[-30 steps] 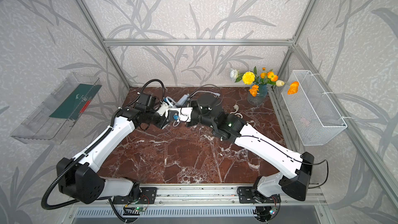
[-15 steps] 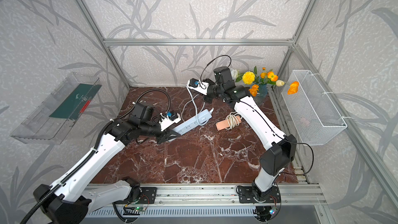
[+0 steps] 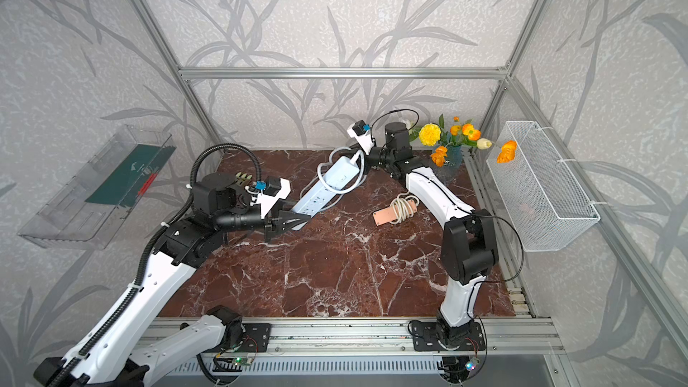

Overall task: Wrap the cord around the power strip
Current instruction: Wrap the power cord around the power strip.

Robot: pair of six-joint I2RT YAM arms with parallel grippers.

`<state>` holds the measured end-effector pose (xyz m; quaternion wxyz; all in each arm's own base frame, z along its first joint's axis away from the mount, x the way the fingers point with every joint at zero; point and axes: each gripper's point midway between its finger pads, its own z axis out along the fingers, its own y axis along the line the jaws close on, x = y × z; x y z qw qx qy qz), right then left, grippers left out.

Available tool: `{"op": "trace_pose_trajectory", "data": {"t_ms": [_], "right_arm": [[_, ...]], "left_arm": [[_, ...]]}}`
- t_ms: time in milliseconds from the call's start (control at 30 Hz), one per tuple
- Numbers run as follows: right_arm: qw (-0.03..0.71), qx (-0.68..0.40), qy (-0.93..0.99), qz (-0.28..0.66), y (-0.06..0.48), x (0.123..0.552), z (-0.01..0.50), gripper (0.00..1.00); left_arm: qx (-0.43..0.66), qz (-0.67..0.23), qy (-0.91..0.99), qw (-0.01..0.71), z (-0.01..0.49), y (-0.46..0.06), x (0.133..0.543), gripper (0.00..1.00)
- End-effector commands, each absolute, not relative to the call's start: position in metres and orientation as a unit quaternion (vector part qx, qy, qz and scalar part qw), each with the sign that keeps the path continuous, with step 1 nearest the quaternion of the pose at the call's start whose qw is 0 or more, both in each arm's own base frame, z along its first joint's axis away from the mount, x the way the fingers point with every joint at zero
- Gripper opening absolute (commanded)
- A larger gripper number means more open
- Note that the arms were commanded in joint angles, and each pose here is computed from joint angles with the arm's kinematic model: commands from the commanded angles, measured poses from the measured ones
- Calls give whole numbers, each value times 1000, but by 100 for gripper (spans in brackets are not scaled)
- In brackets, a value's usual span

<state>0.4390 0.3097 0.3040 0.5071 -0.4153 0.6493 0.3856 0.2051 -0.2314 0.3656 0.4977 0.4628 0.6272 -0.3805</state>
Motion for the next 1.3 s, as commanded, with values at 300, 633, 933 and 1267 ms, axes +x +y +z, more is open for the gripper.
{"op": "trace_pose_trajectory", "data": {"t_ms": [300,633,933,1267], "right_arm": [[558,-315,653,403,369,431,258,40],[570,-259,676,389,381,437,200,60],[551,-242,685,411,392,440,181,55],[539,-258,726,340,382,415,155,2]], "left_arm": [[424,-335,592,598,428,-226,234,0],[395,-301,616,611,437,-219,253,0],[380,-297,619,619,445,-216,258,0],[231,-133,737,621,420,-140,328,0]]}}
